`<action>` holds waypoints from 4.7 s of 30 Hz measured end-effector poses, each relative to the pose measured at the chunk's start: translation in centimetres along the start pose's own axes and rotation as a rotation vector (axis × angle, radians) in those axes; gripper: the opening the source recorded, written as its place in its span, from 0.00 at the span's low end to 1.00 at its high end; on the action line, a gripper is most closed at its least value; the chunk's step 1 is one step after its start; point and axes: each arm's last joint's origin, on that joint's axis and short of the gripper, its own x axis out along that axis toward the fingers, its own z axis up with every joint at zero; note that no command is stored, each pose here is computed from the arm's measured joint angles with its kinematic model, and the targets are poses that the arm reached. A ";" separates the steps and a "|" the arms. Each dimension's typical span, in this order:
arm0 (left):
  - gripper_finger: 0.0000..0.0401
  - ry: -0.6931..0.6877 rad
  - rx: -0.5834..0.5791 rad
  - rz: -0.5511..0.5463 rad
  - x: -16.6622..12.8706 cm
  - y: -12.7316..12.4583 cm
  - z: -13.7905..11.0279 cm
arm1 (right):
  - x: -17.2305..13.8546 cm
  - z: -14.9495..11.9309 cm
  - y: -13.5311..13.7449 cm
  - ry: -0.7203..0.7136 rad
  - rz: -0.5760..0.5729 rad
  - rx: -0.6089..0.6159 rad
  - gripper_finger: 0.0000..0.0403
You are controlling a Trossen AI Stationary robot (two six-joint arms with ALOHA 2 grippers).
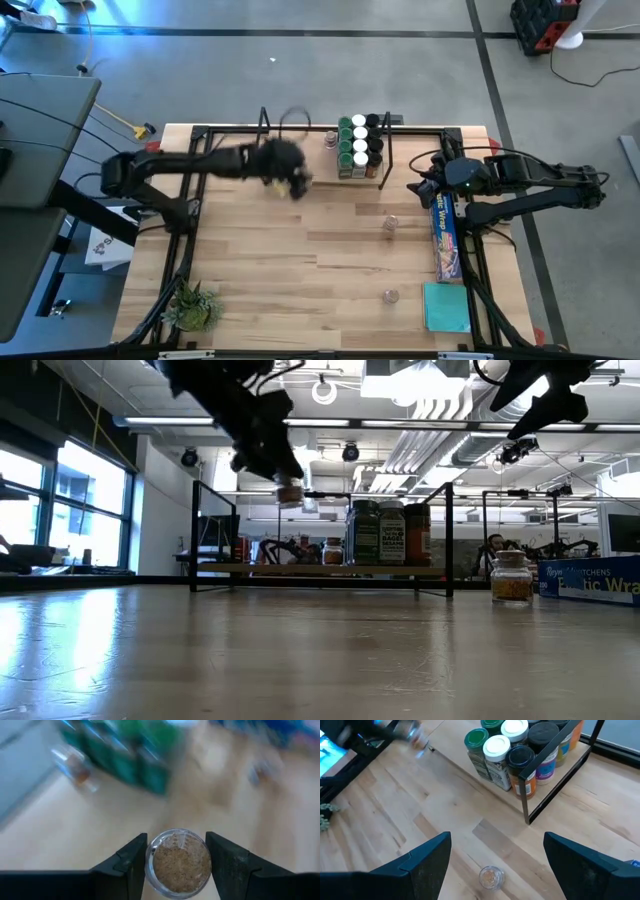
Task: Shelf spices
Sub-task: Put the brown seasoning bottle on the shelf aligned with the other brown seasoning bottle, then put the brown seasoning bottle on the shelf aligned with the other brown seasoning bottles
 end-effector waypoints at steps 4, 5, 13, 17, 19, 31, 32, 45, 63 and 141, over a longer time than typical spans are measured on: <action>0.42 -0.042 -0.045 0.005 2.3 3.5 3.0 | 0.0 0.1 -0.1 -0.020 -0.020 -0.004 0.77; 0.42 -0.037 -0.033 0.002 3.1 4.1 3.6 | 0.0 0.1 -0.1 -0.027 -0.027 -0.004 0.77; 0.43 0.074 0.030 0.002 9.9 7.1 5.9 | 0.0 0.1 -0.1 -0.048 -0.045 0.063 0.77; 0.48 0.083 0.072 0.009 11.7 7.7 6.3 | 0.0 0.1 -0.1 -0.050 -0.045 0.100 0.77; 0.48 0.091 0.082 0.010 12.1 7.9 6.2 | 0.0 0.1 -0.1 -0.051 -0.045 0.118 0.77; 0.48 0.089 0.124 0.020 12.1 8.6 6.2 | 0.0 0.2 -0.2 -0.059 -0.051 0.138 0.77; 0.48 0.090 0.124 0.020 12.2 8.6 6.2 | 0.0 0.2 -0.2 -0.059 -0.051 0.138 0.77; 0.49 0.093 0.133 0.029 13.6 9.3 5.6 | 0.0 0.2 -0.1 -0.050 -0.039 0.156 0.77; 0.52 0.076 0.127 0.027 13.6 9.5 5.8 | 0.0 0.2 -0.1 -0.044 -0.029 0.160 0.77; 0.68 0.301 0.044 -0.065 -12.5 -6.1 3.2 | 29.6 -0.6 12.6 0.230 0.233 -0.589 0.16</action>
